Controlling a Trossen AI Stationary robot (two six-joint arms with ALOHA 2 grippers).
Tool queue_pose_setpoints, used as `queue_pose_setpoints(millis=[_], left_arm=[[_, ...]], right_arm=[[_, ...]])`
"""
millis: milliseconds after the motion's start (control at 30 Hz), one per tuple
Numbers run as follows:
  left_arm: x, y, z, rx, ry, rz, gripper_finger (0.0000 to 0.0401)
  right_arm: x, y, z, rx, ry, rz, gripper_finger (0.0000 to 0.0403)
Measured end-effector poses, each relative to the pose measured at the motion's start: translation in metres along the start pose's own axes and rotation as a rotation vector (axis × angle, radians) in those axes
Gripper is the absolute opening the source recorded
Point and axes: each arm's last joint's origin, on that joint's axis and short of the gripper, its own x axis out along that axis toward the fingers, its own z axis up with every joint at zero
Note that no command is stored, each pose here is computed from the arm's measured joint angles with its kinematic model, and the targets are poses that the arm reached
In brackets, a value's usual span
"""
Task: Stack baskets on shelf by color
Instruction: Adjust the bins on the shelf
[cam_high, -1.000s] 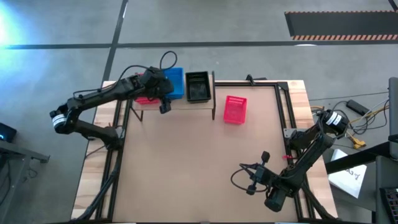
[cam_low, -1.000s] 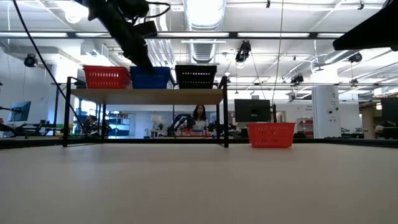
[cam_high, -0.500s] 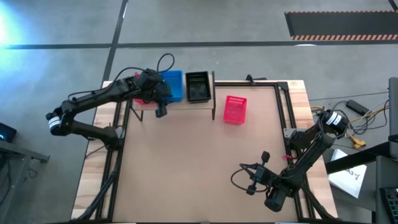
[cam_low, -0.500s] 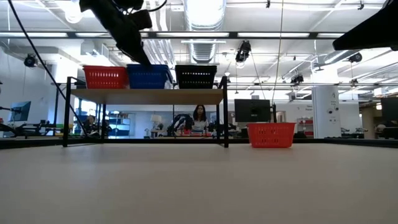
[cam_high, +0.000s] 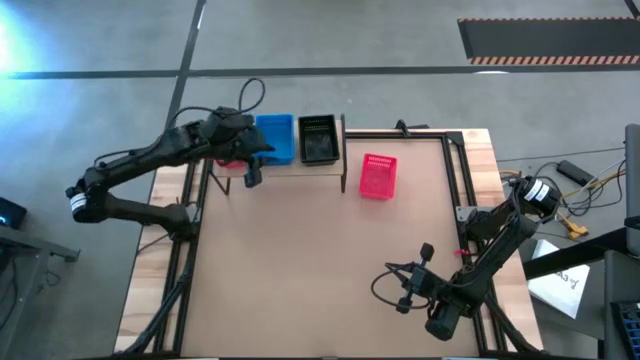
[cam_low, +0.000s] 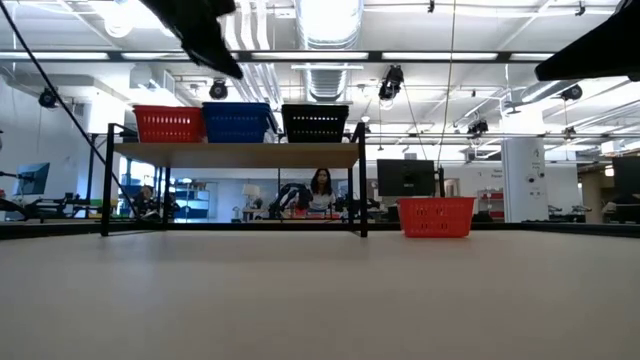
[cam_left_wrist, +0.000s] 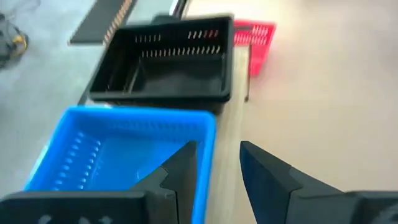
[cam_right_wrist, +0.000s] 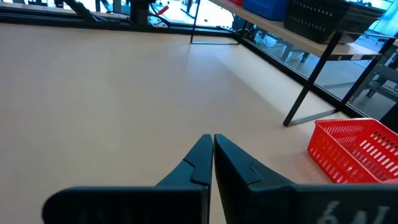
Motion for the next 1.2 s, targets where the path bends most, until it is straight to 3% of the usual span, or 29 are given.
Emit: queue_pose_setpoints(millis=[133, 300, 433, 867, 1200], left_arm=[[-0.028, -0.005, 0.002, -0.079, -0.021, 0.055, 0.0106], [-0.054, -0.005, -0.016, -0.28, 0.09, 0.31, 0.0106], [-0.058, -0.004, -0.035, -0.301, 0.203, 0.435, 0.0106], [-0.008, 0.004, -0.042, -0.22, 0.392, 0.419, 0.0106], [-0.015, 0.001, -0.046, -0.205, 0.452, 0.367, 0.0106]], right_arm=[[0.0, 0.0, 0.0, -0.001, -0.001, -0.001, 0.0009], [0.0, 0.0, 0.001, -0.001, -0.023, -0.014, 0.0009], [0.0, 0.0, 0.001, 0.0, -0.023, -0.014, 0.0009], [0.001, -0.001, 0.001, 0.003, -0.045, -0.029, 0.0009], [0.0, -0.001, 0.001, 0.001, -0.044, -0.028, 0.0009]])
